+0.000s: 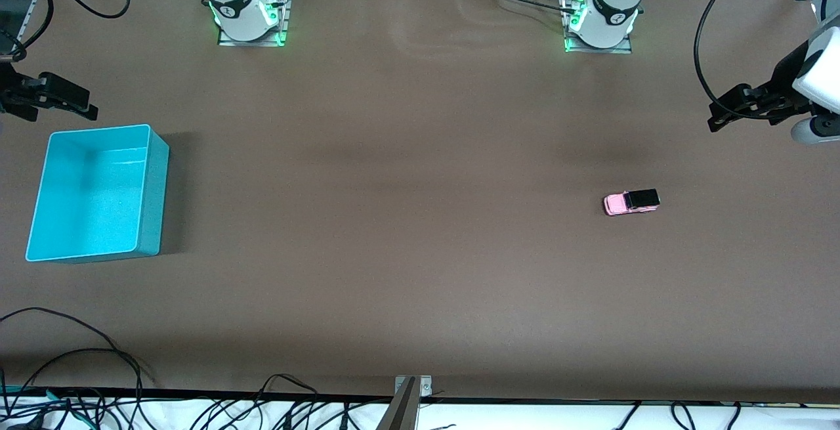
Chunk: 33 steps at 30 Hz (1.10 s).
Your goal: Wind and store pink jeep toy
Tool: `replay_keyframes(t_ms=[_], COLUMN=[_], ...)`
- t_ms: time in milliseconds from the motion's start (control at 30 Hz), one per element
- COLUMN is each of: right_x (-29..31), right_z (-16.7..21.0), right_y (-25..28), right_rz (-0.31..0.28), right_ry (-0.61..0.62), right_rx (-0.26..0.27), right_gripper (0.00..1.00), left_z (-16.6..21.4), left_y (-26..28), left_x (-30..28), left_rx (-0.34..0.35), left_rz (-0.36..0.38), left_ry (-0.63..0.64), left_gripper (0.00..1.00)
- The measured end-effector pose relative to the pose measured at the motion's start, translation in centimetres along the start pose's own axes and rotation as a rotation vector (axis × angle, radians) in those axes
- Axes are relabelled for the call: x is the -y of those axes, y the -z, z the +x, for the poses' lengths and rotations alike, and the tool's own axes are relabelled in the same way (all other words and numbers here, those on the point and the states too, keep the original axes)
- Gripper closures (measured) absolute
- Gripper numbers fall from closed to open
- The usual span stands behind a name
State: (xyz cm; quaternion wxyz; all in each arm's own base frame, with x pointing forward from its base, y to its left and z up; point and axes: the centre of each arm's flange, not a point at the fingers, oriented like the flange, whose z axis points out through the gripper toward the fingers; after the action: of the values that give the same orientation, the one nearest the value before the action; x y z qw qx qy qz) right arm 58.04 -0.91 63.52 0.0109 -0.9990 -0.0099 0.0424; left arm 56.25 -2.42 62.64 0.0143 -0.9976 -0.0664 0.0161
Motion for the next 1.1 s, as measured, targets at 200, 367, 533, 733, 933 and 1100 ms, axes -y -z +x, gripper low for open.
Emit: replay_keyframes(t_ms=[200, 367, 533, 733, 933, 1100], right_x=[0.0, 0.0, -0.1, -0.1, -0.1, -0.2], right_z=[0.1, 0.2, 0.2, 0.6, 0.7, 0.7], right_y=[-0.2, -0.2, -0.3, -0.9, -1.2, -1.1], right_rz=[0.000, 0.000, 0.000, 0.000, 0.000, 0.000], right_ry=[-0.002, -0.002, -0.005, -0.007, -0.007, -0.008], right_rx=[0.004, 0.004, 0.005, 0.015, 0.021, 0.020], right_gripper=[0.00, 0.00, 0.00, 0.00, 0.00, 0.00], left_z=[0.1, 0.2, 0.2, 0.2, 0.2, 0.2], left_y=[0.0, 0.0, 0.0, 0.0, 0.0, 0.0], left_x=[0.8, 0.9, 0.9, 0.9, 1.0, 1.0], left_rx=[0.000, 0.000, 0.000, 0.000, 0.000, 0.000], left_rz=[0.000, -0.001, -0.001, -0.001, -0.001, -0.001], left_ry=[0.014, 0.017, 0.017, 0.017, 0.018, 0.018], left_gripper=[0.00, 0.00, 0.00, 0.00, 0.00, 0.00])
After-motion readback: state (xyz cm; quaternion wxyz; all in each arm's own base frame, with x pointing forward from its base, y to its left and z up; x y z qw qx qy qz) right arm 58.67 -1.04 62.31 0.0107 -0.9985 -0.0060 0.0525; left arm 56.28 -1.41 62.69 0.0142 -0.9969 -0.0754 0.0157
